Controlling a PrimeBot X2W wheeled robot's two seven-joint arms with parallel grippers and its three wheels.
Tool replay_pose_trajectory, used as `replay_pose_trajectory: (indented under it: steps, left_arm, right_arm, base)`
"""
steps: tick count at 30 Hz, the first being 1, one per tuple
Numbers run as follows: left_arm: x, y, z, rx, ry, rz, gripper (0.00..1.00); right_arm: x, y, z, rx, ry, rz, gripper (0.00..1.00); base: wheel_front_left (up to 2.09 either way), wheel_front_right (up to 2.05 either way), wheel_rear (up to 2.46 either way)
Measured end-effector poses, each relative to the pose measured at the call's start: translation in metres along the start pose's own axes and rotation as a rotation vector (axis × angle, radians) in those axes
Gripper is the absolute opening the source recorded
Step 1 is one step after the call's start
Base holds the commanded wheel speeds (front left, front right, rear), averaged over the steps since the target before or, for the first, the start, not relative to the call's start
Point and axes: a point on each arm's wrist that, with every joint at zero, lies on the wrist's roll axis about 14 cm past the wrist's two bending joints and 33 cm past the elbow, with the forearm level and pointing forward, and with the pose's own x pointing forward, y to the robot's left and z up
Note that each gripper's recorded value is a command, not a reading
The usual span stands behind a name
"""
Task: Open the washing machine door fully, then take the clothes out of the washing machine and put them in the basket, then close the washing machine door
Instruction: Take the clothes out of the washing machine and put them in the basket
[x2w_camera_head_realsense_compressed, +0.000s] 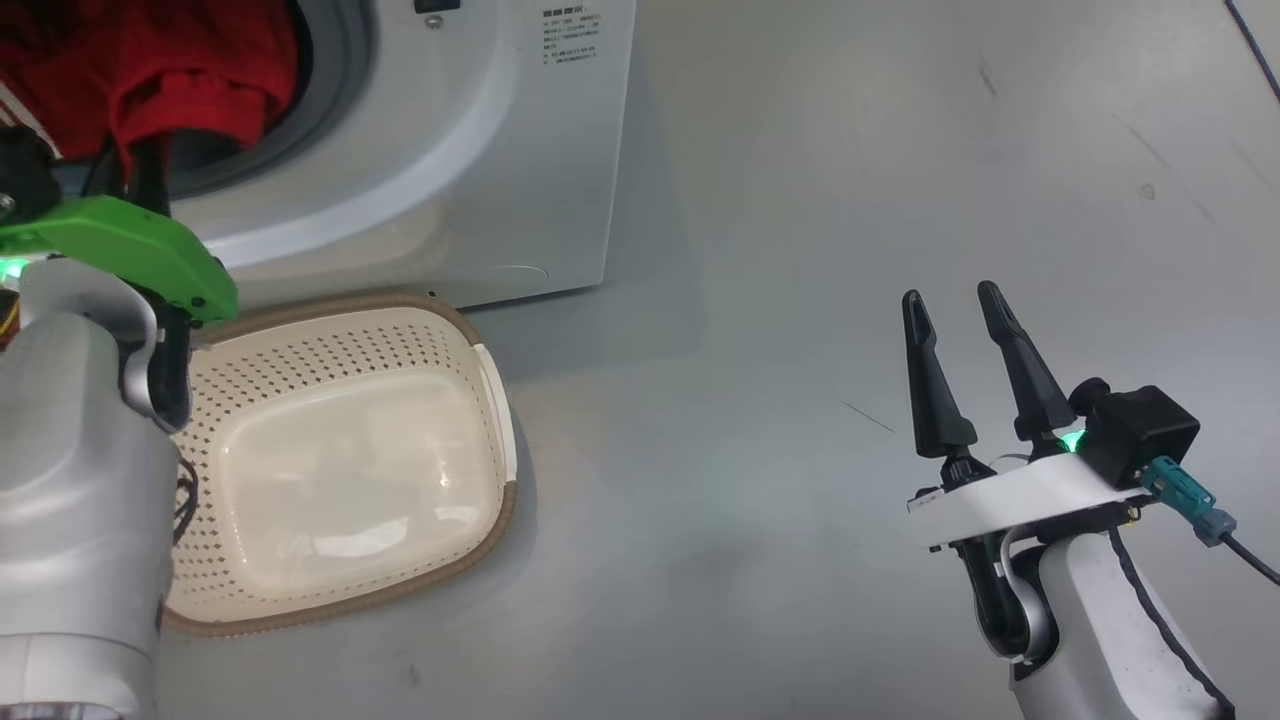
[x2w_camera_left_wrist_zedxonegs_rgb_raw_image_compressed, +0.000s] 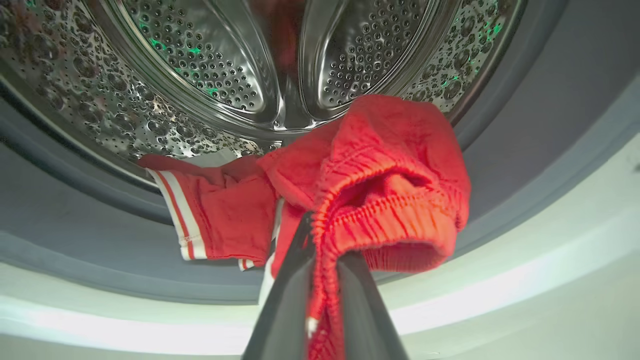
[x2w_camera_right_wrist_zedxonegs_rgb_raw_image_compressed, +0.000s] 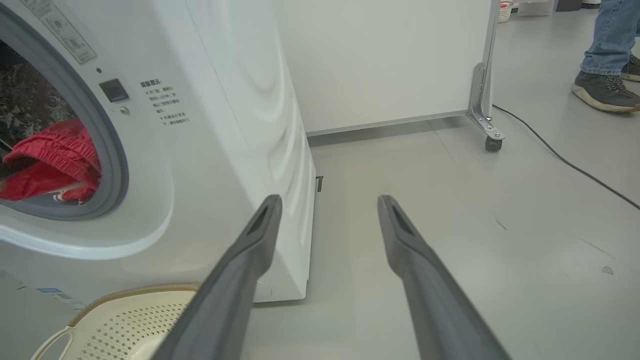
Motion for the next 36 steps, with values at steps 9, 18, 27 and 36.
replay_pose_trajectory:
  steps: [9,18,27,36]
  left_arm:
    - [-0.039,-0.007,0.018,0.008,-0.098,-0.01,0.0]
    - [-0.078,-0.022,0.04,0.002,-0.194,-0.05,0.0]
    - [-0.113,-0.022,0.101,-0.033,-0.396,-0.06,0.0]
    - [-0.145,-0.028,0.158,-0.023,-0.59,-0.093,0.0]
  right_arm:
    - [-0.006,0.019,0.004,0.014,-0.012,0.051,1.0]
    - [-0.014,0.038,0.01,0.023,-0.027,0.099,1.0]
    - [-0.021,0.046,0.016,0.026,-0.044,0.121,1.0]
    - [-0.022,0.054,0.017,0.027,-0.048,0.142,1.0]
  base:
    - [0.0,0.0,0.0]
    - [0.0,0.0,0.0]
    - [0.0,0.0,0.0]
    - [0.0,0.0,0.0]
